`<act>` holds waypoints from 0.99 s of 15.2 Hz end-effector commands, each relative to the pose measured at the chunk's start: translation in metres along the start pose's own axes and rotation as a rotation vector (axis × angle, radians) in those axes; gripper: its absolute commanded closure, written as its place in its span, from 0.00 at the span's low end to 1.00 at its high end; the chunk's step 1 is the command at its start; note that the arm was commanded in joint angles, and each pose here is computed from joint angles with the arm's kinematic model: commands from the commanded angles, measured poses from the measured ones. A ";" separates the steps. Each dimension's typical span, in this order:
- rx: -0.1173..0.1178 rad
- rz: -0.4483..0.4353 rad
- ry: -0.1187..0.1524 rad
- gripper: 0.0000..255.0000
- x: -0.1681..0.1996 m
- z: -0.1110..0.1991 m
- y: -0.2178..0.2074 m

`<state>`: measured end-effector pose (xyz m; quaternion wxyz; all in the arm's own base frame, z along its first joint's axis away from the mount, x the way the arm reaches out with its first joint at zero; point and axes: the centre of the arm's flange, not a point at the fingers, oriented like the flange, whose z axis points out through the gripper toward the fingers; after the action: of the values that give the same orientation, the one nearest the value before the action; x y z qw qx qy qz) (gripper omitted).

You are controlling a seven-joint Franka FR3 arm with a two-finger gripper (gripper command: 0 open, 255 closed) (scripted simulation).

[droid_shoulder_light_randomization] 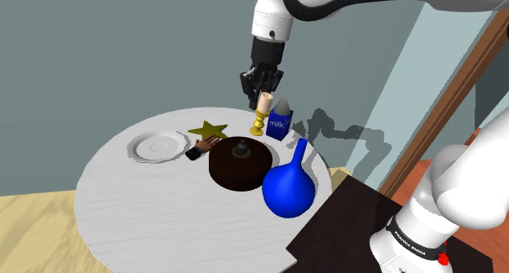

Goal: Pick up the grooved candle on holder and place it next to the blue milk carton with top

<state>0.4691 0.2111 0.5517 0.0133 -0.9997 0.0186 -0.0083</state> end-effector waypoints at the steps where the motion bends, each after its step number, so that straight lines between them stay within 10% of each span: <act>1: 0.000 0.000 0.000 1.00 0.000 -0.010 -0.001; 15: 0.000 0.000 0.000 1.00 0.088 -0.017 0.146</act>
<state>0.5416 0.0718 0.5648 0.0135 -0.9997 0.0192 -0.0080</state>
